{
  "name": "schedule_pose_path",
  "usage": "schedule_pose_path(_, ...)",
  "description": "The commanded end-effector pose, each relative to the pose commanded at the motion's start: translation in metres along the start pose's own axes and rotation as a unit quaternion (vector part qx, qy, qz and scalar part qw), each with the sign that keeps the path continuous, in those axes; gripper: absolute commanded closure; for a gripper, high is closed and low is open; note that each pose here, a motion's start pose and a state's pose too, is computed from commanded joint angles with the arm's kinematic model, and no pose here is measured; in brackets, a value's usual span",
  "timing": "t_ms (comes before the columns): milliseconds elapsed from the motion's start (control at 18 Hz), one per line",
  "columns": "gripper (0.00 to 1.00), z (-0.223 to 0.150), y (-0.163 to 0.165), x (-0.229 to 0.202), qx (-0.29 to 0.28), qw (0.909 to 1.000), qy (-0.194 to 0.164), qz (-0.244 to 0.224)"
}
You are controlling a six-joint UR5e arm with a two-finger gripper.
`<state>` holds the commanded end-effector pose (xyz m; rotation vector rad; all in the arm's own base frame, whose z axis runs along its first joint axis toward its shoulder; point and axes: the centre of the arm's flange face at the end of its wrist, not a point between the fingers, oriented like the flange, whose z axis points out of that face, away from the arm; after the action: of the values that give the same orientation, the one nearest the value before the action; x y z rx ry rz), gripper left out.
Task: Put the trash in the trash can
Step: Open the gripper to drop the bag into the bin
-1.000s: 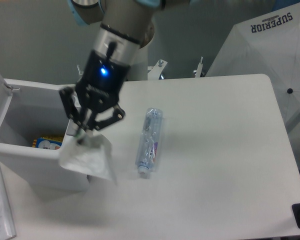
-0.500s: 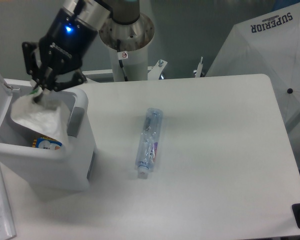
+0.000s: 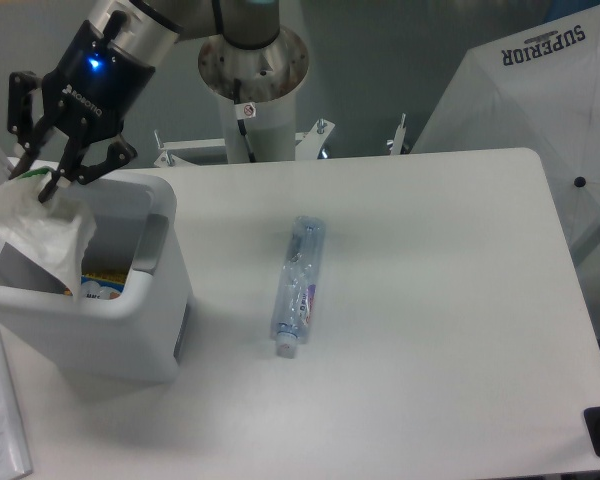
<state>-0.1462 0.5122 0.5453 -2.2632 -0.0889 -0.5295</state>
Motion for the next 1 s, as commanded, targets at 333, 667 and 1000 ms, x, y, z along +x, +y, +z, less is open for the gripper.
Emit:
schedule_pose_path(333, 0.00, 0.000, 0.000, -0.009, -0.001, 0.9999, -0.010, -0.004)
schedule_pose_path(667, 0.00, 0.006, 0.010, -0.023, -0.020, 0.9991, -0.036, -0.010)
schedule_pose_path(1000, 0.00, 0.019, 0.021, -0.036, -0.041, 0.9978, -0.050, -0.019)
